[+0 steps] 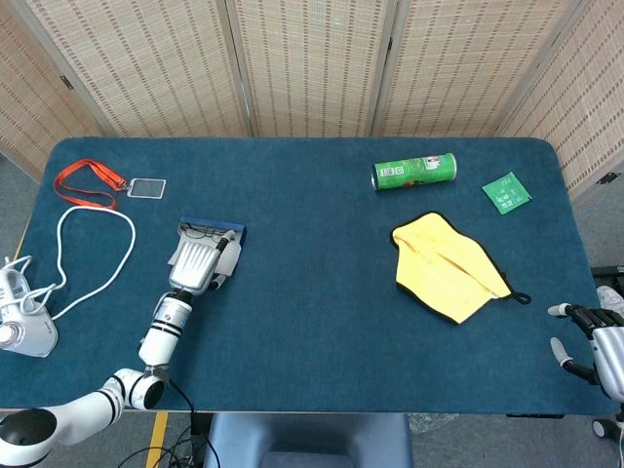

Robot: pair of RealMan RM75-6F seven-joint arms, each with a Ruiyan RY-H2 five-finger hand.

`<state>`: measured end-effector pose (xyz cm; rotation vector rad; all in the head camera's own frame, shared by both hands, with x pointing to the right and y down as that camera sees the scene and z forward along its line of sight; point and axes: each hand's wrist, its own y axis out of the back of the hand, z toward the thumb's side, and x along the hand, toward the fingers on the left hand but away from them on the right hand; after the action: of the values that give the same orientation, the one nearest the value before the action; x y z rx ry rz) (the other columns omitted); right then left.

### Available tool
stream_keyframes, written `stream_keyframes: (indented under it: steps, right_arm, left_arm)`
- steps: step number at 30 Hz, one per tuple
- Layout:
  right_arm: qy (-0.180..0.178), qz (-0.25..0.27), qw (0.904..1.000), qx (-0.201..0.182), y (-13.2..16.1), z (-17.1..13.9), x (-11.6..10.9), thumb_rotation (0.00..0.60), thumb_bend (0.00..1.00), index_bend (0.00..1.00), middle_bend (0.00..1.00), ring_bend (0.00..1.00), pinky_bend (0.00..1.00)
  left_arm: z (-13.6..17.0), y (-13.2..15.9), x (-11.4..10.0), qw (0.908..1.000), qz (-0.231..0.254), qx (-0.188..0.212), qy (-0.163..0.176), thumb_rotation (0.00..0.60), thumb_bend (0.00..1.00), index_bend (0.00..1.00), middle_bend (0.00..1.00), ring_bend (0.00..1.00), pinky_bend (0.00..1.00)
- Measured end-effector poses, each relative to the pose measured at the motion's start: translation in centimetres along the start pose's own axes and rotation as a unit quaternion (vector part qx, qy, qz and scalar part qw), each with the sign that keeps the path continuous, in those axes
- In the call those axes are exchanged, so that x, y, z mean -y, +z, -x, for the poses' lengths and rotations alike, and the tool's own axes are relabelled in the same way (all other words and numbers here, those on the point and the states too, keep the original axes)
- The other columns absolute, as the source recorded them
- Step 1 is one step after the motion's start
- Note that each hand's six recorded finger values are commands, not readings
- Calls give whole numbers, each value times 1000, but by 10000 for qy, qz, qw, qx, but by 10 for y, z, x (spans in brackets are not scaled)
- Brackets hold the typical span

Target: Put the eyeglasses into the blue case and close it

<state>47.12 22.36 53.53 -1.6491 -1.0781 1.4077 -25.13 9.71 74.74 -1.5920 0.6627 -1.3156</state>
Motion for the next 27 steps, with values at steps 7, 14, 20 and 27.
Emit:
stream_keyframes:
  steps: [7,14,20,27]
  right_arm:
    - [-18,-17,10000,31,-1,-1,-2,600,390,317,401,428,327]
    - [-6,-15,10000,39,-1,-1,-1,600,390,317,401,429,327]
    - [-2,-21,10000,33,-1,1,-1,600,390,318,402,434,345]
    - [-5,-18,10000,64,-3,0,-1,600,390,317,403,434,345]
  left_arm:
    - [-14,-15,-9,9996,-73,-170,221,600,261,334,943,942,997]
    - [-21,-32,-6,9990,-210,-356,184,600,261,457,944,942,997]
    - [-24,-38,1,9983,-355,-442,108,600,261,508,944,942,997]
    - [-28,-41,5,9979,-394,-505,81,600,298,584,944,942,997]
